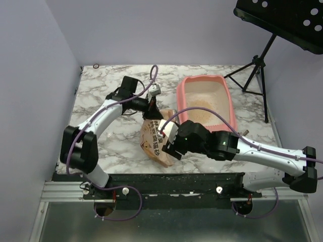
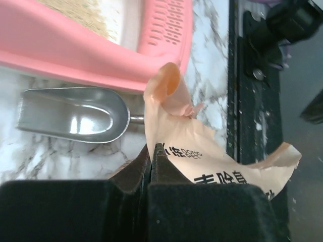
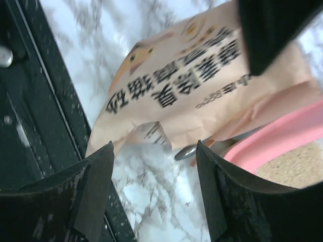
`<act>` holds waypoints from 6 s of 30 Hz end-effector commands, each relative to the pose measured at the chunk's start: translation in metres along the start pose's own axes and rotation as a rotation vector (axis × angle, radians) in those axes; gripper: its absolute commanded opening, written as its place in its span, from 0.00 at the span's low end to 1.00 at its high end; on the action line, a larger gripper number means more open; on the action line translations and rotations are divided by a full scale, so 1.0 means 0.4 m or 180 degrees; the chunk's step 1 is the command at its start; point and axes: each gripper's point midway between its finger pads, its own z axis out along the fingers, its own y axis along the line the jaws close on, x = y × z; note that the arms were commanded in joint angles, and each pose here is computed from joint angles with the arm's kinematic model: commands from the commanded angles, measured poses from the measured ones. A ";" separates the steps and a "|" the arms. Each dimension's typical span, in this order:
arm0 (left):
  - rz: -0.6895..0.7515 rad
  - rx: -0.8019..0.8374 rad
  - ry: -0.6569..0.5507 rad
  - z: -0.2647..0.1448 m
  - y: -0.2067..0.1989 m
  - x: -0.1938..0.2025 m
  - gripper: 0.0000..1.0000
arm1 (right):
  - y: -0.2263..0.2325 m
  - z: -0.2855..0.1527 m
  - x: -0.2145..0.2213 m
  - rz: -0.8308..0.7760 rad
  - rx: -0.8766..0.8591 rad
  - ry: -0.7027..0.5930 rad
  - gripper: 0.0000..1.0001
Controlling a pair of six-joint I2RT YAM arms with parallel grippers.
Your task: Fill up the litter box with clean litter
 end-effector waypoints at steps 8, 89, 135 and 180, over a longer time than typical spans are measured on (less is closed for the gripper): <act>0.1200 -0.0721 -0.1984 -0.219 -0.102 -0.266 0.00 | -0.208 -0.107 -0.271 0.0235 0.0452 -0.0900 0.76; -0.0550 -0.3473 -0.1367 -0.517 -0.149 -0.086 0.56 | -0.127 0.164 -0.252 -0.1437 -0.0256 0.0083 0.01; 0.2127 -0.1360 0.0281 -0.209 -0.149 -0.247 0.85 | 0.050 -0.199 0.009 0.0462 -0.0668 -0.0780 0.76; 0.2134 -0.2870 -0.0860 -0.336 -0.205 -0.099 0.00 | -0.077 -0.064 -0.104 0.0372 0.0070 -0.0636 0.76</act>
